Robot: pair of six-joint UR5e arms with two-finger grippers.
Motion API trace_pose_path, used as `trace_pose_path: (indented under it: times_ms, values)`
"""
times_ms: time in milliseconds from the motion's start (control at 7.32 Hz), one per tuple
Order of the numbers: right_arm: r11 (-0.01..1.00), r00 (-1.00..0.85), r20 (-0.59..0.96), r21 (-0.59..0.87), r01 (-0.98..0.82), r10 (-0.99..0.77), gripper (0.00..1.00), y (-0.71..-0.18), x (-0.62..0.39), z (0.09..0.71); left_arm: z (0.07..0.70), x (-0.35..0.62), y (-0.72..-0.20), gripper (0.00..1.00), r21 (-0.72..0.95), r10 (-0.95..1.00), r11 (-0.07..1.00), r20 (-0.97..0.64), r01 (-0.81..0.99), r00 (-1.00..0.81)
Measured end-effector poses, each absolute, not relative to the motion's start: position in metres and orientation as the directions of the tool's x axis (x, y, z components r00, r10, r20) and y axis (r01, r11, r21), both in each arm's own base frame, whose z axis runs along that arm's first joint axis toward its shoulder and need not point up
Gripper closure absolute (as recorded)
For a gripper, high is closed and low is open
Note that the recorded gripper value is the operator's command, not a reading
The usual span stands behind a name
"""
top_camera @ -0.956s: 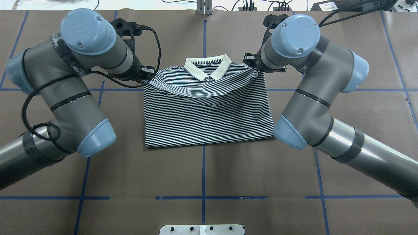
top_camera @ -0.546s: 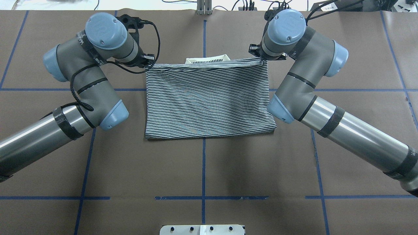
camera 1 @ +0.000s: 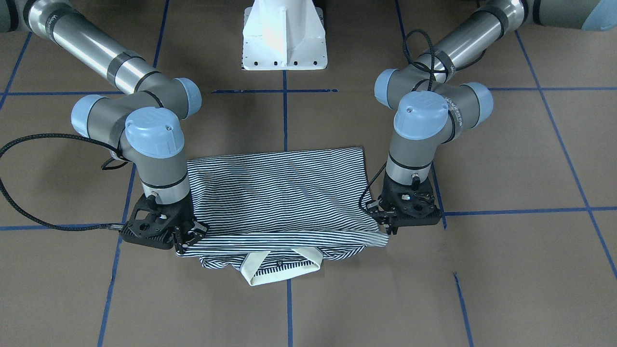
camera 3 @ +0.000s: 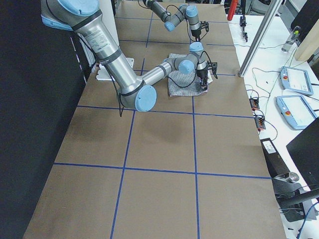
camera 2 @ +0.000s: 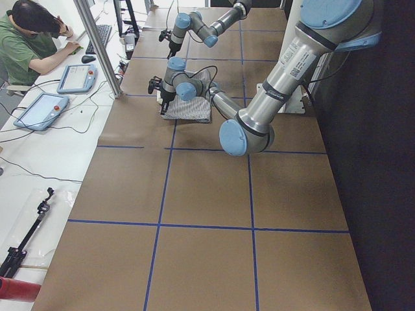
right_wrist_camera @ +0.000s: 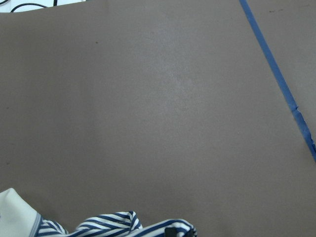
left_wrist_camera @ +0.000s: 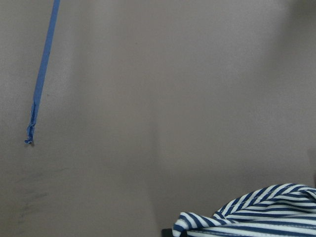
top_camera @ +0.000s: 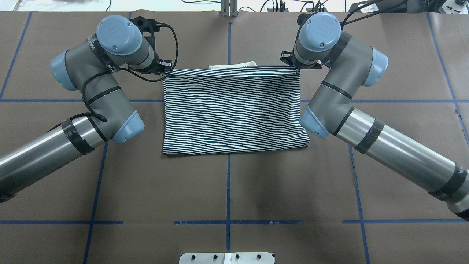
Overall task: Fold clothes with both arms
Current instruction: 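Release the hem and move the left gripper to the folded bundle's side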
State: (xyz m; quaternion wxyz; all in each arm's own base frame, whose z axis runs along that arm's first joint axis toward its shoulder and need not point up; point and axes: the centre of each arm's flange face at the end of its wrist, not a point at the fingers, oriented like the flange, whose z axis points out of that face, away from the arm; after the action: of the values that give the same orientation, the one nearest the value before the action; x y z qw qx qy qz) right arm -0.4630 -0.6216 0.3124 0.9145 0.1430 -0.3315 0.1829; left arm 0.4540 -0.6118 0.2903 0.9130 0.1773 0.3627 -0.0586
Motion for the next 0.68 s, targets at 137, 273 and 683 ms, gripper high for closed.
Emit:
trace_pose_path:
  times_ms: [137, 273, 683]
  values:
    - [0.896, 0.728, 0.651, 0.167, -0.412, 0.213, 0.0, -0.623, -0.463, 0.312, 0.287, 0.452, -0.609, 0.0, 0.312, 0.065, 0.928, -0.675, 0.205, 0.735]
    - [0.911, 0.746, 0.647, 0.199, -0.362, 0.155, 0.0, -0.63, -0.451, 0.311, 0.281, 0.448, -0.605, 0.0, 0.338, 0.1, 0.923, -0.674, 0.185, 0.732]
    - [0.958, 0.737, 0.674, 0.241, -0.154, -0.05, 0.0, -0.654, -0.359, 0.332, 0.277, 0.417, -0.553, 0.0, 0.369, 0.174, 0.917, -0.713, 0.152, 0.68]
